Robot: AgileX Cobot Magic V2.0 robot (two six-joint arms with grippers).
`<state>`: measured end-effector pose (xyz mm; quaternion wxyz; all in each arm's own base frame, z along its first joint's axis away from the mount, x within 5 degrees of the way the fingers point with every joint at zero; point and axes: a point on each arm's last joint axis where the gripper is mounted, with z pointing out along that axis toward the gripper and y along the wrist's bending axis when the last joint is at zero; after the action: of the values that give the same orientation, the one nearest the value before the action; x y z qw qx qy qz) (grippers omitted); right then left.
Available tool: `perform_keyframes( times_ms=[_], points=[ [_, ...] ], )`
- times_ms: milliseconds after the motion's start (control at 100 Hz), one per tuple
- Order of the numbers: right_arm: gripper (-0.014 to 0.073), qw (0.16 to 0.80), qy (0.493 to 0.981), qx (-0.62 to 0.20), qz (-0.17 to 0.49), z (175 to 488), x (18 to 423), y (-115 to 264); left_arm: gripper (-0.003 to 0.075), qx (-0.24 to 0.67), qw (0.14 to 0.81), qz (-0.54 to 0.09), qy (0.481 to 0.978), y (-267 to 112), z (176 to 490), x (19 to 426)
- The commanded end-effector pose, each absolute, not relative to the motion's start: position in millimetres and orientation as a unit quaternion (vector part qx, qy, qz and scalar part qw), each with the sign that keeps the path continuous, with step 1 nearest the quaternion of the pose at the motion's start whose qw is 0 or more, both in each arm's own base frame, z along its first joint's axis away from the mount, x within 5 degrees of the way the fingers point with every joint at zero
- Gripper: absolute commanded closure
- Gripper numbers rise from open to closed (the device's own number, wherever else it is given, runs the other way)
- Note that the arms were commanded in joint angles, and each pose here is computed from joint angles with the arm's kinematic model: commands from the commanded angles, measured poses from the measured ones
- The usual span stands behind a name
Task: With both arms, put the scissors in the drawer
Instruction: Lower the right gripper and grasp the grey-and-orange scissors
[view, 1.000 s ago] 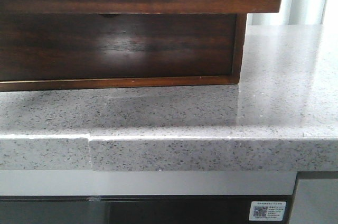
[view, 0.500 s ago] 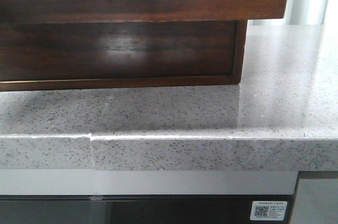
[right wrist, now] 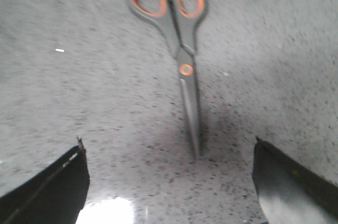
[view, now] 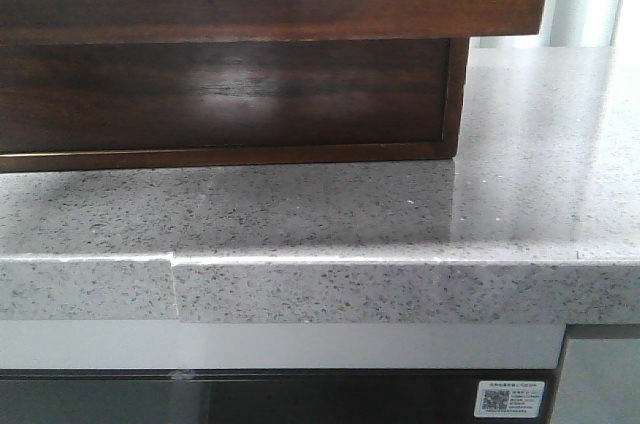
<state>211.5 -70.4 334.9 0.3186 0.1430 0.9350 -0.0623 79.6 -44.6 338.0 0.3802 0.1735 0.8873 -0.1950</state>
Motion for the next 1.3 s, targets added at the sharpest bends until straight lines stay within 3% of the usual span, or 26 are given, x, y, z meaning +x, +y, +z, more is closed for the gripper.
perform_keyframes(
  times_ms=[0, 180, 350, 510, 1050, 1290],
  points=[
    [0.0028, 0.310, 0.936, 0.151, -0.072, 340, 230, -87, 0.0352, 0.168, 0.439, -0.161, 0.868, -40, 363, 82],
    [0.0039, 0.236, 0.959, 0.143, -0.063, 325, 269, -105, 0.0352, 0.162, 0.512, -0.140, 0.832, -38, 383, 88],
    [0.0160, 0.176, 0.975, 0.127, -0.053, 308, 300, -117, 0.0352, 0.152, 0.554, -0.130, 0.808, -36, 390, 93],
    [0.0229, 0.162, 0.978, 0.121, -0.046, 302, 320, -124, 0.0352, 0.146, 0.568, -0.132, 0.799, -36, 393, 95],
    [0.0240, 0.109, 0.989, 0.094, -0.016, 271, 349, -131, 0.0352, 0.152, 0.578, -0.123, 0.792, -36, 395, 96],
    [0.0445, 0.110, 0.989, 0.095, -0.013, 271, 349, -130, 0.0352, 0.153, 0.578, -0.123, 0.792, -35, 395, 96]
  ],
)
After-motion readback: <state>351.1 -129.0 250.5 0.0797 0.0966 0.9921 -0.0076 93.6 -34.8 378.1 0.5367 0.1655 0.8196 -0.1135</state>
